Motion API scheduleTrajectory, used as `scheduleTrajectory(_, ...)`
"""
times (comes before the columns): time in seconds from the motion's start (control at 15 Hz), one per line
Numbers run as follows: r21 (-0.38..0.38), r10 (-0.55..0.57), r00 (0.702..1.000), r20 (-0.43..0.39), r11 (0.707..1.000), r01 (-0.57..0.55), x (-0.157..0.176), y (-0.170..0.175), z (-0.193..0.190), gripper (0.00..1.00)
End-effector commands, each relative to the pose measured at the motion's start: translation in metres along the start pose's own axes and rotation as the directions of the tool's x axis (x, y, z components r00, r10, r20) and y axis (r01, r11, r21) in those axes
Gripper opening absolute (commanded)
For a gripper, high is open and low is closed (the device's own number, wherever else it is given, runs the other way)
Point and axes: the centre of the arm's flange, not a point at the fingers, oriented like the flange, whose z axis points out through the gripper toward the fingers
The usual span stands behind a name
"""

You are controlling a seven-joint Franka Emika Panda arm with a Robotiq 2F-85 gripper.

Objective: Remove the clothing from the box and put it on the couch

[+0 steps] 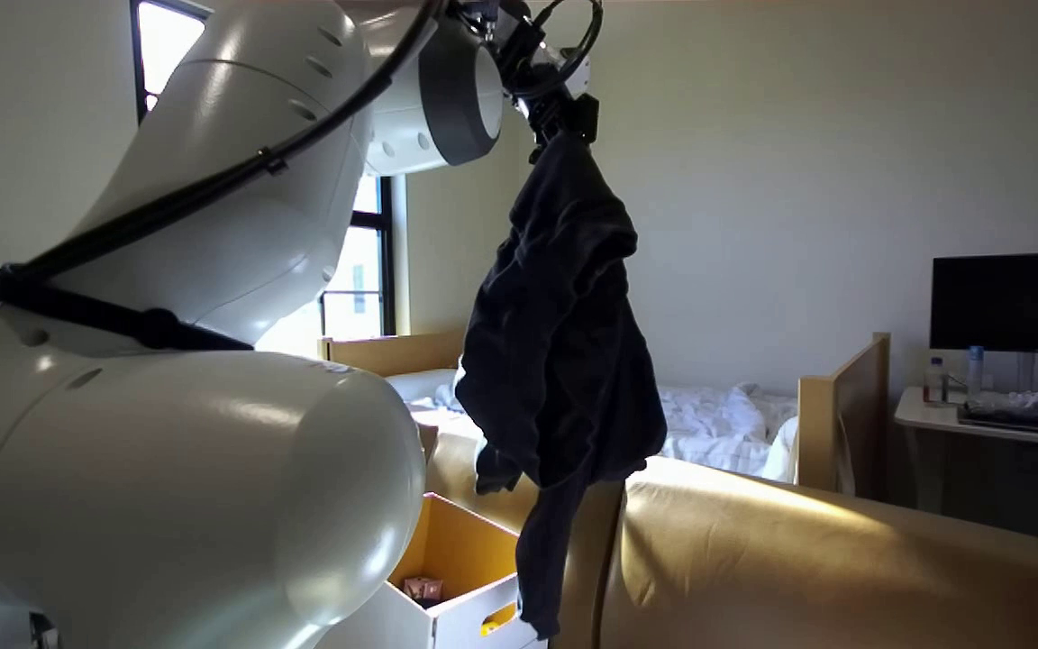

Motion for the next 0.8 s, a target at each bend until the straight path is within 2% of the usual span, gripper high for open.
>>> scheduleTrajectory(0.0, -0.104, 0.097, 0.994, -0.045, 0.989, -0.101, 0.009, 0.049, 0.034, 0.05)
scheduleTrajectory(0.13, -0.093, 0.155, 0.988, 0.014, 0.984, -0.153, 0.016, 0.062, 0.073, 0.05)
scheduleTrajectory(0.2, -0.098, 0.162, 0.986, 0.038, 0.983, -0.158, 0.021, 0.067, 0.088, 0.05)
scheduleTrajectory(0.27, -0.068, 0.145, 0.987, 0.071, 0.988, -0.140, 0.029, 0.073, 0.104, 0.05)
scheduleTrajectory(0.4, 0.010, 0.109, 0.989, 0.103, 0.994, -0.110, 0.048, 0.077, 0.128, 0.05)
scheduleTrajectory(0.47, 0.074, 0.086, 0.989, 0.119, 0.993, -0.095, 0.056, 0.076, 0.139, 0.05)
scheduleTrajectory(0.6, 0.188, 0.013, 0.991, 0.134, 0.981, -0.039, 0.066, 0.067, 0.157, 0.04)
scheduleTrajectory(0.73, 0.267, -0.048, 0.989, 0.141, 0.964, 0.009, 0.072, 0.051, 0.171, 0.04)
